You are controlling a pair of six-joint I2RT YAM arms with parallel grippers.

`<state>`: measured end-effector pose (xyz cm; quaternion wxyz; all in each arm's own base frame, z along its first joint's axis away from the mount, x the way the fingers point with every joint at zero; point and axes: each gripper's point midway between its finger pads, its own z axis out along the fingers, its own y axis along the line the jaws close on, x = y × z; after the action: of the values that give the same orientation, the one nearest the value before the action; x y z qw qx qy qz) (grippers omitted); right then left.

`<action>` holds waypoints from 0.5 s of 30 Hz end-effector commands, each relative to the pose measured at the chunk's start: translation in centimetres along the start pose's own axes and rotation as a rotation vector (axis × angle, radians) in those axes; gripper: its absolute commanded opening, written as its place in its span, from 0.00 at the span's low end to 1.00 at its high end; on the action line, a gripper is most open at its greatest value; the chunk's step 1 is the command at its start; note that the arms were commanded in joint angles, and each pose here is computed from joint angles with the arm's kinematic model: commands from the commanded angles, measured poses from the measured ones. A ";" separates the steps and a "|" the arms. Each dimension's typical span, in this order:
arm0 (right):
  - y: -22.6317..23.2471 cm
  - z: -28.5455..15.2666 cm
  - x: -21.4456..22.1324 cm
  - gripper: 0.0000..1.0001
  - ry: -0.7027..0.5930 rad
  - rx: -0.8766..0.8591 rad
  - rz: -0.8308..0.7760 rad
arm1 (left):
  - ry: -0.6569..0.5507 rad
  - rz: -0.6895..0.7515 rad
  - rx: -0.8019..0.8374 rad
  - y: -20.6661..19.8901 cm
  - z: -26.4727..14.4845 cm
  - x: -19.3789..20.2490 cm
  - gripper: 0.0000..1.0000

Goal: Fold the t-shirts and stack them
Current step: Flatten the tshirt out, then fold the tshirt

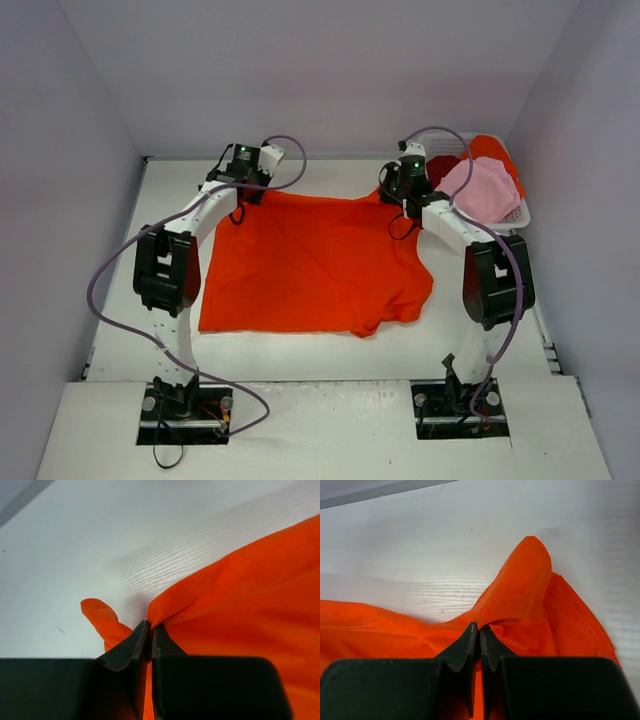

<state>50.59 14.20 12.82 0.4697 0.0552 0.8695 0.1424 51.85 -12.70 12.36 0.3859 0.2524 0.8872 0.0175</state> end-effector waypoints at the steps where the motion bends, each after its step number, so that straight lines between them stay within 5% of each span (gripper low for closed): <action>1: 1.8 -3.5 -4.7 0.00 -0.132 -0.038 -0.005 | -0.062 0.017 -0.132 1.0 -4.9 -3.8 0.00; 5: 1.9 -5.5 -4.5 0.00 -0.141 -0.042 -0.011 | -0.034 0.073 -0.195 -0.7 -6.8 -4.0 0.00; 15: 2.6 -9.9 -3.7 0.00 -0.148 -0.053 -0.023 | -0.024 -0.098 -0.213 -1.4 -10.6 -1.5 0.00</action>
<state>44.98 13.86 17.75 0.4940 0.0452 0.8555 0.1483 45.58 -14.55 16.33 0.3803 0.2293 0.8923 0.0812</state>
